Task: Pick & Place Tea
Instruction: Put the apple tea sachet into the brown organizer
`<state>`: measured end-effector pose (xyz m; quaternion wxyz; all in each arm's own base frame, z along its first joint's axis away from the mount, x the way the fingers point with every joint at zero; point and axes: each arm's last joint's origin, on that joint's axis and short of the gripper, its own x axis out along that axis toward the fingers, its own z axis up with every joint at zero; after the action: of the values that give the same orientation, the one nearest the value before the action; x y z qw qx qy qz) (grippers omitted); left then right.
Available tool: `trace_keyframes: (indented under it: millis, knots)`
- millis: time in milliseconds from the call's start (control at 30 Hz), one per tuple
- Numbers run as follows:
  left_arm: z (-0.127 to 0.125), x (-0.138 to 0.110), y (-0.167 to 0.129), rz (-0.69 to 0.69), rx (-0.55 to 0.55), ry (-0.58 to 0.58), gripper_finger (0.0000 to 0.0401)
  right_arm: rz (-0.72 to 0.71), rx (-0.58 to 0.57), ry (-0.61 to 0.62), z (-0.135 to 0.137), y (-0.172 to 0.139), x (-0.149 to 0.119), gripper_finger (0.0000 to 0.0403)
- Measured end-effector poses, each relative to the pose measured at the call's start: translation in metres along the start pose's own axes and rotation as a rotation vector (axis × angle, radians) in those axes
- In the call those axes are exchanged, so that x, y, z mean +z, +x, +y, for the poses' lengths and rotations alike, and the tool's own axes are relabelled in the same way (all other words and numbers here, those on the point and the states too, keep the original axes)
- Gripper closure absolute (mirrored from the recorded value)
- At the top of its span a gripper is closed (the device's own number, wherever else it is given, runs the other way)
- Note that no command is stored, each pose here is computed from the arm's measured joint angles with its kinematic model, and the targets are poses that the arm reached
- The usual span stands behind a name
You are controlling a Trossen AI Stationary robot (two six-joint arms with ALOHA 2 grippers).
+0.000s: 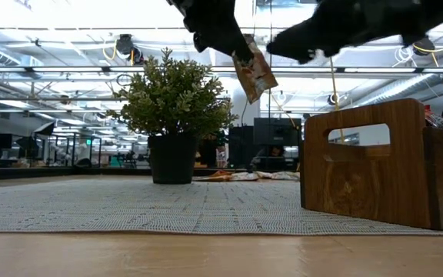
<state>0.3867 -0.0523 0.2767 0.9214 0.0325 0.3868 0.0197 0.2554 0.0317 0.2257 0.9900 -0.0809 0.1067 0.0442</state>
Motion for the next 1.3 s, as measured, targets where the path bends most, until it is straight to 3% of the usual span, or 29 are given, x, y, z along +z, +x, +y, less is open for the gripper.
trace_keyframes:
  millis: [333, 867, 1000, 1167, 1300]
  knots:
    - [-0.002, -0.001, 0.000, 0.010, 0.000, 0.049, 0.0401, 0.014, 0.151, 0.111, -0.018, 0.017, -0.007, 0.0242]
    - [0.001, 0.000, 0.000, -0.004, 0.002, 0.058, 0.0401, -0.029, 0.161, 0.148, -0.027, 0.032, -0.018, 0.0268]
    - [0.001, 0.000, 0.000, -0.001, 0.002, 0.057, 0.0400, -0.030, 0.155, 0.145, -0.029, 0.035, -0.021, 0.0300]
    - [0.001, 0.000, 0.000, 0.003, 0.002, 0.056, 0.0399, -0.036, 0.162, 0.100, -0.029, 0.037, -0.022, 0.0380]
    - [0.001, 0.000, 0.000, 0.004, 0.000, 0.053, 0.0399, -0.024, 0.162, 0.050, -0.029, 0.036, -0.024, 0.0396]
